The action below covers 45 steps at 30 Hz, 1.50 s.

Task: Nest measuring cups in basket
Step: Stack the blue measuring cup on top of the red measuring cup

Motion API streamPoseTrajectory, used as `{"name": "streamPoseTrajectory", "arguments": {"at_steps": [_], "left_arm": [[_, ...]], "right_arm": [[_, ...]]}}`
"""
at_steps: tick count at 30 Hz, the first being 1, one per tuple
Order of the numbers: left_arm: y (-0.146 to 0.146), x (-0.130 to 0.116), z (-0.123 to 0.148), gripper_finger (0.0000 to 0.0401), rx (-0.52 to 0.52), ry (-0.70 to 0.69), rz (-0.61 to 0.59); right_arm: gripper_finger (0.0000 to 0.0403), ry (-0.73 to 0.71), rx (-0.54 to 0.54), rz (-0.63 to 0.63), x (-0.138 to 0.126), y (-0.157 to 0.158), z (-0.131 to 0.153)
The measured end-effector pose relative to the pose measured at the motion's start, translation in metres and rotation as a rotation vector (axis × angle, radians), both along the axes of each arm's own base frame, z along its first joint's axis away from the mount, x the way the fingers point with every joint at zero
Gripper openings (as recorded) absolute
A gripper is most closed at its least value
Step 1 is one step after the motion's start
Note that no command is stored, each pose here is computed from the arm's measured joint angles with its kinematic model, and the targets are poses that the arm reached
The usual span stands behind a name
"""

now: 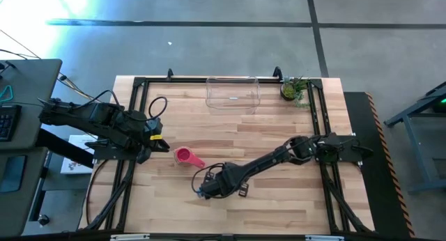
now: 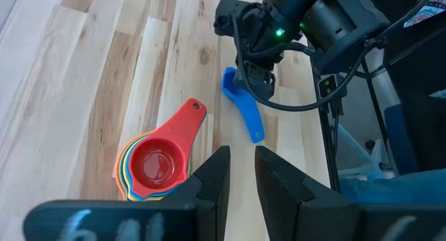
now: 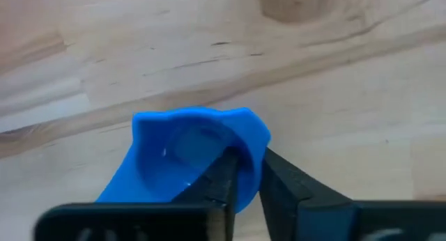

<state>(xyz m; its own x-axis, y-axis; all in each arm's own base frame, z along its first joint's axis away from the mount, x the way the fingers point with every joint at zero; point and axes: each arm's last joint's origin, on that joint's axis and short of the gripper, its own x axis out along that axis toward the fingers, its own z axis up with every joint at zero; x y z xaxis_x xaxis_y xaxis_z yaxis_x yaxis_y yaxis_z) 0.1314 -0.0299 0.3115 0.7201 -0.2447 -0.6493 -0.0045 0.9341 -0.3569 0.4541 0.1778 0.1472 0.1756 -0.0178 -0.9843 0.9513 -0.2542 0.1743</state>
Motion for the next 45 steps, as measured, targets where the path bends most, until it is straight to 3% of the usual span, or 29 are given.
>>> {"name": "streamPoseTrajectory", "arguments": {"at_steps": [5, 19, 28, 32, 38, 45], "left_arm": [[0.000, 0.000, 0.000, 0.0058, 0.000, 0.000, 0.000], [0.000, 0.000, 0.000, 0.0058, 0.001, -0.001, -0.001], [-0.002, -0.001, 0.000, 0.0058, -0.052, 0.012, -0.048], [-0.002, -0.001, 0.000, 0.0058, -0.072, 0.016, -0.047], [-0.003, 0.003, 0.005, 0.0058, -0.142, -0.018, 0.002], [-0.004, 0.010, 0.017, 0.0058, -0.239, -0.136, 0.039]], "right_arm": [[0.0006, 0.004, -0.008, 0.015, 0.000, -0.001, 0.000], [0.0005, 0.003, 0.003, 0.191, -0.005, -0.001, 0.019], [0.0003, -0.023, -0.034, 0.394, 0.001, -0.009, 0.036], [0.0004, -0.013, -0.086, 0.497, 0.006, -0.027, 0.057], [0.0004, -0.021, -0.184, 0.751, 0.016, -0.071, 0.087], [0.0004, -0.043, -0.217, 1.042, 0.026, -0.134, 0.095]]}}
